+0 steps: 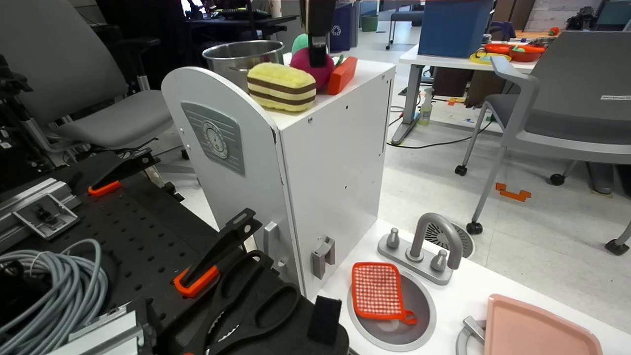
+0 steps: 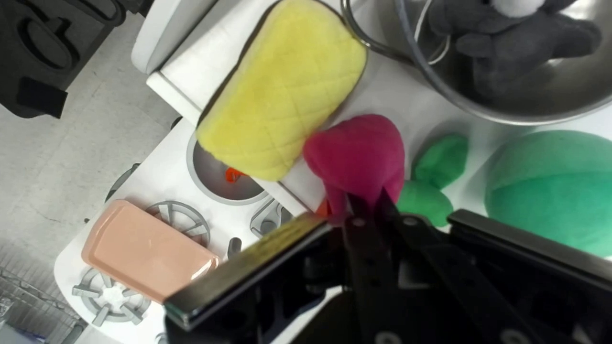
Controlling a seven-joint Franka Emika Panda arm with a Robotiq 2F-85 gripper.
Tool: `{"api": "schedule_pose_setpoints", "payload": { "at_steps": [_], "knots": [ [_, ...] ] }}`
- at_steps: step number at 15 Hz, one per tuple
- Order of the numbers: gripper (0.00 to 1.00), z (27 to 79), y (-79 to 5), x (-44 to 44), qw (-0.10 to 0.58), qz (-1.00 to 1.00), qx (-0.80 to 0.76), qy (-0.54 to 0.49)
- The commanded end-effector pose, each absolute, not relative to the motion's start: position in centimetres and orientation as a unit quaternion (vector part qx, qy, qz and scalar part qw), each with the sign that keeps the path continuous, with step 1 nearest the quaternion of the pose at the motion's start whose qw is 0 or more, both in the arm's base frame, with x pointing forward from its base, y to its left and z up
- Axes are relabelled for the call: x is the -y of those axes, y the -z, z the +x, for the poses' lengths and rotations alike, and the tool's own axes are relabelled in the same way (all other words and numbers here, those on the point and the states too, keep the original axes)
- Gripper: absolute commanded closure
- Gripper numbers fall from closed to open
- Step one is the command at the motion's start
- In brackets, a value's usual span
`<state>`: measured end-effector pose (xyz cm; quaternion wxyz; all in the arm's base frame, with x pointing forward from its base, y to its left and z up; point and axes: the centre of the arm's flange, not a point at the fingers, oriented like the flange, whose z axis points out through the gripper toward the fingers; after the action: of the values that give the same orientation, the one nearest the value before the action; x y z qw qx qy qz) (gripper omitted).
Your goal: Pick up the pink plush toy from the counter and put it on the pot
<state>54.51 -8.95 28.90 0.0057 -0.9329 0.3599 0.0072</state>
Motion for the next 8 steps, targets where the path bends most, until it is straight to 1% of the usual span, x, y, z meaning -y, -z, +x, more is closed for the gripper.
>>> {"api": "schedule_pose_setpoints", "payload": {
  "at_steps": [1, 8],
  "knots": [
    [0.99, 54.8, -29.4, 8.8, 0.019, -0.935, -0.354, -0.014],
    [0.99, 54.3, -30.7, 8.7, 0.015, -0.938, -0.346, -0.002]
  ]
}}
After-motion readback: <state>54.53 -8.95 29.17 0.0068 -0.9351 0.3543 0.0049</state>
